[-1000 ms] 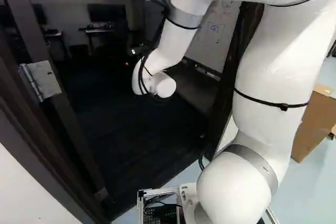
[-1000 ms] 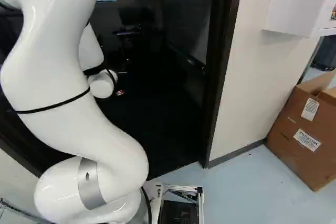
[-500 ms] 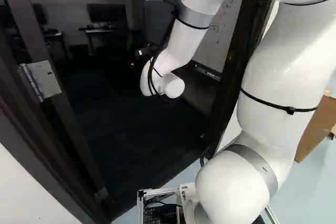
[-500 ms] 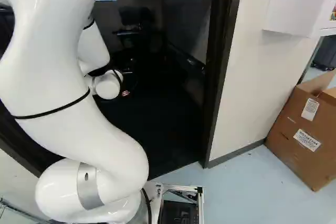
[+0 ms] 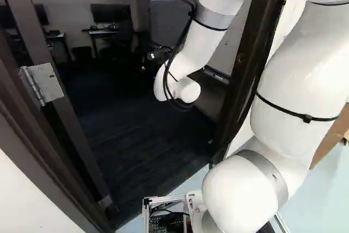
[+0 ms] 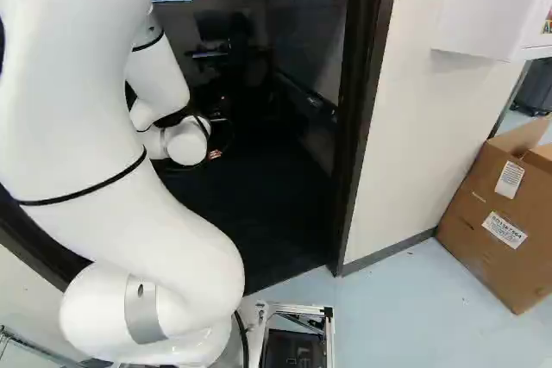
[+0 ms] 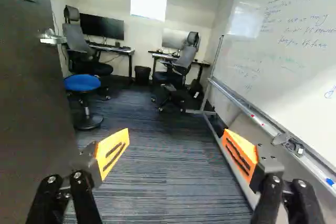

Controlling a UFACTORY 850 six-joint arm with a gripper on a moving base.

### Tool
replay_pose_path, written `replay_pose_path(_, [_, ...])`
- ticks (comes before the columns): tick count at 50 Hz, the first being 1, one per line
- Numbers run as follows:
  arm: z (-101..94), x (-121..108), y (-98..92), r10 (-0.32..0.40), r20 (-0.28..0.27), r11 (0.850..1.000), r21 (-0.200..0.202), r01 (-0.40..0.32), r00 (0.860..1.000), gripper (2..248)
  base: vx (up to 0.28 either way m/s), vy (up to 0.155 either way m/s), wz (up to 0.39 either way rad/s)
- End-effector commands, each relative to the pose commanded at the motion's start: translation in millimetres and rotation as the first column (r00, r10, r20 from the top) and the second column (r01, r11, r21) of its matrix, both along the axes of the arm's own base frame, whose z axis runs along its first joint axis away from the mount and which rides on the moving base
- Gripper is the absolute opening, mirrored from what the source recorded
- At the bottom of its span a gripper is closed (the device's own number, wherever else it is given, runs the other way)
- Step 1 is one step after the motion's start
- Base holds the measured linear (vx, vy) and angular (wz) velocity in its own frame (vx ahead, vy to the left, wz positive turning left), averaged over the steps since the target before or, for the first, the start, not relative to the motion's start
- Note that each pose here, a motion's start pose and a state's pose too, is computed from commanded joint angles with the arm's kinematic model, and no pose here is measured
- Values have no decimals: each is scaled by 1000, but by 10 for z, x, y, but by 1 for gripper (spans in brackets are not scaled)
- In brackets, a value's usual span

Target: Open the door and move inside

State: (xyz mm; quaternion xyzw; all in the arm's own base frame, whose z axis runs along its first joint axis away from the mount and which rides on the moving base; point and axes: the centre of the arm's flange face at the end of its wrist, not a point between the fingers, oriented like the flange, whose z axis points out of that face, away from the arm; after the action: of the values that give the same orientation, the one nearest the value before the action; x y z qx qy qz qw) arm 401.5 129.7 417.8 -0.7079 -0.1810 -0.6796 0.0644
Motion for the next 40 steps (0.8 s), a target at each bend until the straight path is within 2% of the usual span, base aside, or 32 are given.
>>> replay_pose_path(15, [0, -69, -197, -19, 2, 1000, -12, 19, 1000, 247, 0, 0, 0])
replay_pose_path(40, [-3, -231, -553, -96, 2, 995, -13, 96, 995, 247, 0, 0, 0])
